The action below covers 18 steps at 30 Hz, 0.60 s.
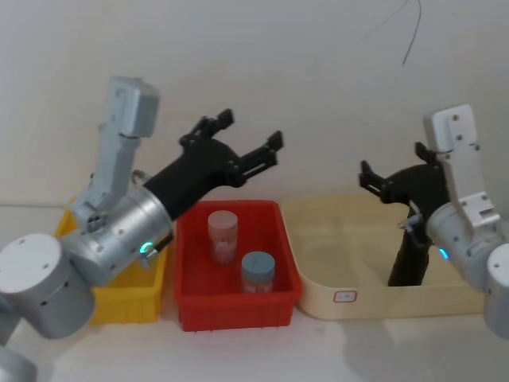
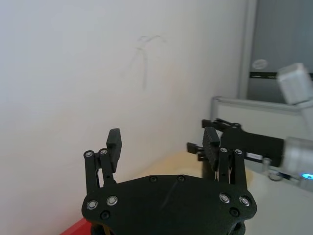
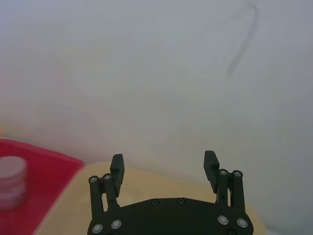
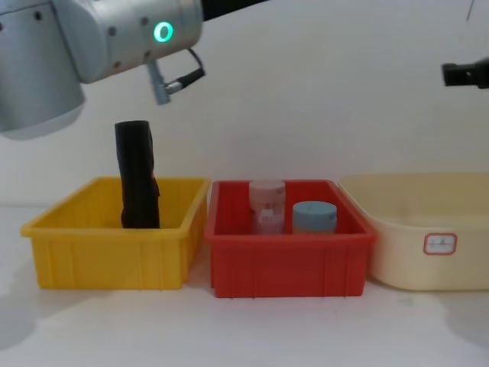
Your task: Pick up the garbage bag with the one hand and transfer it to the other hand.
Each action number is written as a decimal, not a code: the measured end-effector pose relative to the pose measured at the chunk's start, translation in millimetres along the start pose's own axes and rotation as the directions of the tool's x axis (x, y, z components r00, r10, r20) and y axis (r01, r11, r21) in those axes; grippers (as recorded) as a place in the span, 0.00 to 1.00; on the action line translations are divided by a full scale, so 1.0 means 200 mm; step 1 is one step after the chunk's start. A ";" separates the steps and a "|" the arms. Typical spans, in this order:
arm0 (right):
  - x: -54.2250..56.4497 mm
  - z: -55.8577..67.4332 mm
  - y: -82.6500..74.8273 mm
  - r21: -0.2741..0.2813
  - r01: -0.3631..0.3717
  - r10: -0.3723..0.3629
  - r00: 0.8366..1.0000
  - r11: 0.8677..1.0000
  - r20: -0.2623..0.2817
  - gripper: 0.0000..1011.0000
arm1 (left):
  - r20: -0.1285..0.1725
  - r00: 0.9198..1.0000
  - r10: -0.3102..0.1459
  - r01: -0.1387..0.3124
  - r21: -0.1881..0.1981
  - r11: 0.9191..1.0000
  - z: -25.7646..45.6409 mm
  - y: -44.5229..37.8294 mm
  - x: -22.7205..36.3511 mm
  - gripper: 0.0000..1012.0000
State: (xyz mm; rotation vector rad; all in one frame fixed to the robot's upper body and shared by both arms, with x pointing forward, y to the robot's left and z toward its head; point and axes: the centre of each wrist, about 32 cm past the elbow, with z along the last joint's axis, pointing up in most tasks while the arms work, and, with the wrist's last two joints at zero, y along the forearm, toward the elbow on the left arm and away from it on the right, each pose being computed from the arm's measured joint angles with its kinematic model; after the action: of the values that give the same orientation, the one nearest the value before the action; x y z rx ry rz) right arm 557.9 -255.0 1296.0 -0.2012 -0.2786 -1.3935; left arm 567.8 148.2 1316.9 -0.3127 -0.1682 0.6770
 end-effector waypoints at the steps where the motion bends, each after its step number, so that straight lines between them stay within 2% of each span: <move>1: -0.02 0.01 -0.01 0.015 -0.019 0.019 1.000 1.000 0.012 0.99 | 0.002 1.000 0.008 -0.008 0.000 1.000 0.002 0.011 0.002 0.99; 7: -0.11 0.05 -0.03 0.056 -0.087 0.084 0.995 0.995 0.052 0.99 | 0.020 0.998 0.063 -0.063 0.001 0.998 0.013 0.086 0.020 0.99; 12: -0.20 0.07 -0.06 0.078 -0.163 0.156 0.984 0.984 0.082 0.99 | 0.031 0.995 0.091 -0.092 0.007 0.996 0.016 0.125 0.026 0.99; 18: -0.29 0.06 -0.09 0.071 -0.249 0.242 0.966 0.966 0.089 0.99 | 0.040 0.993 0.112 -0.113 0.017 0.993 0.016 0.154 0.029 0.99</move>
State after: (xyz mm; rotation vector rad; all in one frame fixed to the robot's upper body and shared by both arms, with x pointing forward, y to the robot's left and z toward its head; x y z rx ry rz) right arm 529.7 -200.3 1289.0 -0.2160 -0.3635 -1.1276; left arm 553.4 175.2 1309.8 -0.2922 -0.1823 0.7965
